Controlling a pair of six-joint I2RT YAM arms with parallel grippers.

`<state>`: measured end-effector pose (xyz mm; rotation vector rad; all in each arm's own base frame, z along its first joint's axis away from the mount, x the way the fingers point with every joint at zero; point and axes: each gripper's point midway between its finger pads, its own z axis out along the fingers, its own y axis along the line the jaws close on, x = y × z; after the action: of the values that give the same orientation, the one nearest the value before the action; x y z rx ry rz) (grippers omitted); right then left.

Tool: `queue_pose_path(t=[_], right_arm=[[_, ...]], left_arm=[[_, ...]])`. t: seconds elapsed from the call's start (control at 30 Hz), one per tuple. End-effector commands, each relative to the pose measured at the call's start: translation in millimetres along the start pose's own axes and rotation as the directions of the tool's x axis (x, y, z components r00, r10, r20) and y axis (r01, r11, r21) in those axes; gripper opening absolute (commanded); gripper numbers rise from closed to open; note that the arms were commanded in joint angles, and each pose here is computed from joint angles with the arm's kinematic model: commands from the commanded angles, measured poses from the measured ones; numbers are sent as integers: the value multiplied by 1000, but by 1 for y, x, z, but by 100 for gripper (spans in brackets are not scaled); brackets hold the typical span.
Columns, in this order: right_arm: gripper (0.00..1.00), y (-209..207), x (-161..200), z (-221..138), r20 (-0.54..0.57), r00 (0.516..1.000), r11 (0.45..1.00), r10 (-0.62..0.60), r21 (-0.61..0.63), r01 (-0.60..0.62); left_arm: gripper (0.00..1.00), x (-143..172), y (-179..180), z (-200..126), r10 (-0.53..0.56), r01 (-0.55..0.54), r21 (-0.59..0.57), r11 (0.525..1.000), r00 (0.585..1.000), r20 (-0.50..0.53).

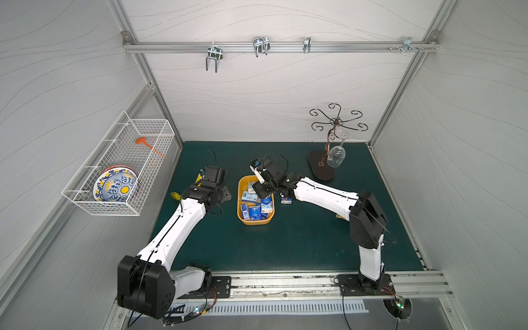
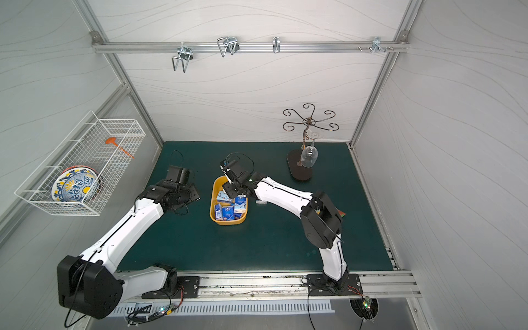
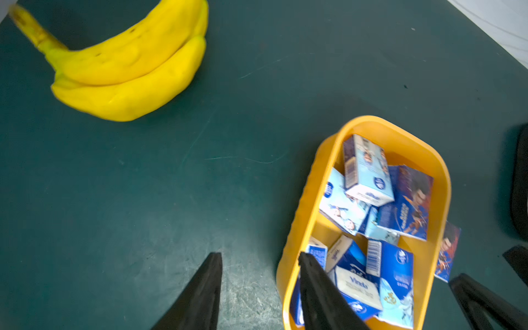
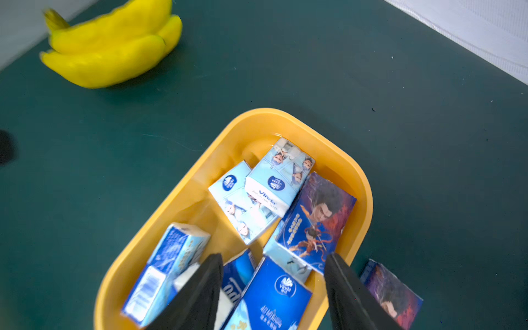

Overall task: Take the pocket tissues out of the storage box
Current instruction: Pick up the pocket tissues from the storage box.

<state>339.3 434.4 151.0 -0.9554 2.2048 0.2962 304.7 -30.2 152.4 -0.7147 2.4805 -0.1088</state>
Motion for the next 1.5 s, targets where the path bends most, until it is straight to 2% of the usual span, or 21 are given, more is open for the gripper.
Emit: queue_pose_path(t=[0.0, 0.2, 0.43, 0.63, 0.83, 1.2, 1.47], right_arm=[[64, -2, 8, 13, -73, 986, 985, -149, 75, 155], [66, 8, 5, 43, -90, 965, 963, -248, 84, 256], [67, 26, 10, 66, -82, 954, 954, -288, 60, 293], [71, 37, 13, 82, -73, 939, 937, -337, 67, 342], [74, 28, 18, 98, -92, 915, 908, -393, 120, 402], [57, 20, 14, 96, -74, 924, 917, -376, 116, 383], [53, 7, 11, 93, -82, 919, 909, -386, 136, 394]], left_arm=[[49, -1, -6, -3, -41, 41, 53, 998, 999, -7], [49, 4, -1, 4, -112, 116, 64, 991, 992, -66], [49, 4, 8, 1, -165, 168, 64, 984, 985, -45], [49, 4, 8, -2, -163, 166, 73, 983, 986, -42], [48, 2, 9, -6, -148, 150, 75, 986, 988, -35], [47, -1, 7, -13, -139, 140, 100, 985, 990, -15], [47, 1, 6, -9, -139, 141, 102, 985, 990, -25]])
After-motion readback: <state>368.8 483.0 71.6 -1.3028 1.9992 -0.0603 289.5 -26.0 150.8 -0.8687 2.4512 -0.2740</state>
